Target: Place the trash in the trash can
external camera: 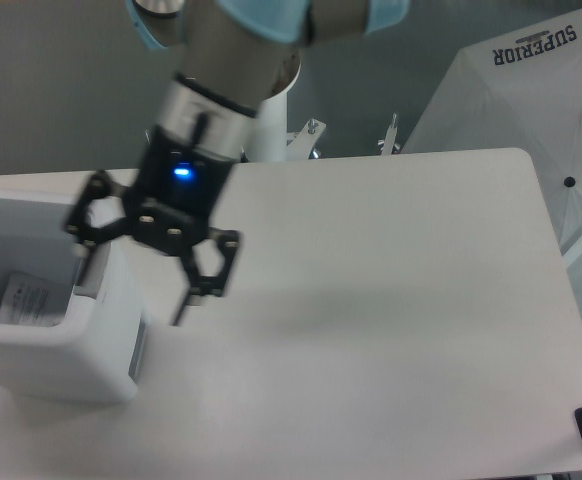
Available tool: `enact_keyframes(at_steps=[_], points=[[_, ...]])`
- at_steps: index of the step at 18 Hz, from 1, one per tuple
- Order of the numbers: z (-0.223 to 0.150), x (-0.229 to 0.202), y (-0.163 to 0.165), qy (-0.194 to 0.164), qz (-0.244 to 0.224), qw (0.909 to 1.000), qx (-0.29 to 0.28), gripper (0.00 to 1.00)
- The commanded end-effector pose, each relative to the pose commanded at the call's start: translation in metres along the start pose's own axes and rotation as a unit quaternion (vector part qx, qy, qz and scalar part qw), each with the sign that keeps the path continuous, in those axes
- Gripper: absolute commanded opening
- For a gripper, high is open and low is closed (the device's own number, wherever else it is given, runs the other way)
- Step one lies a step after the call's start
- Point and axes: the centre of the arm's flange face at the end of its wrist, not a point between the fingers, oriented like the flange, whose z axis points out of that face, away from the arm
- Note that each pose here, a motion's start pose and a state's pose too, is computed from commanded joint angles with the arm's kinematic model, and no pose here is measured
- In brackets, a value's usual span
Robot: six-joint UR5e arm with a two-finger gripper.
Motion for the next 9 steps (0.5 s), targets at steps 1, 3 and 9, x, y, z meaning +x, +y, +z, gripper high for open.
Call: enact_keyframes(at_steps=[1, 3, 9], points=[[0.001, -0.013, 0.008, -0.02, 0.005, 0.9997, -0.01, 1.0], [0.0, -0.024, 0.019, -0.064, 0.032, 0.9969, -0.032, 1.0], [0.023, -0.066, 0.083, -0.146, 0.13, 0.969, -0.151, 1.0]])
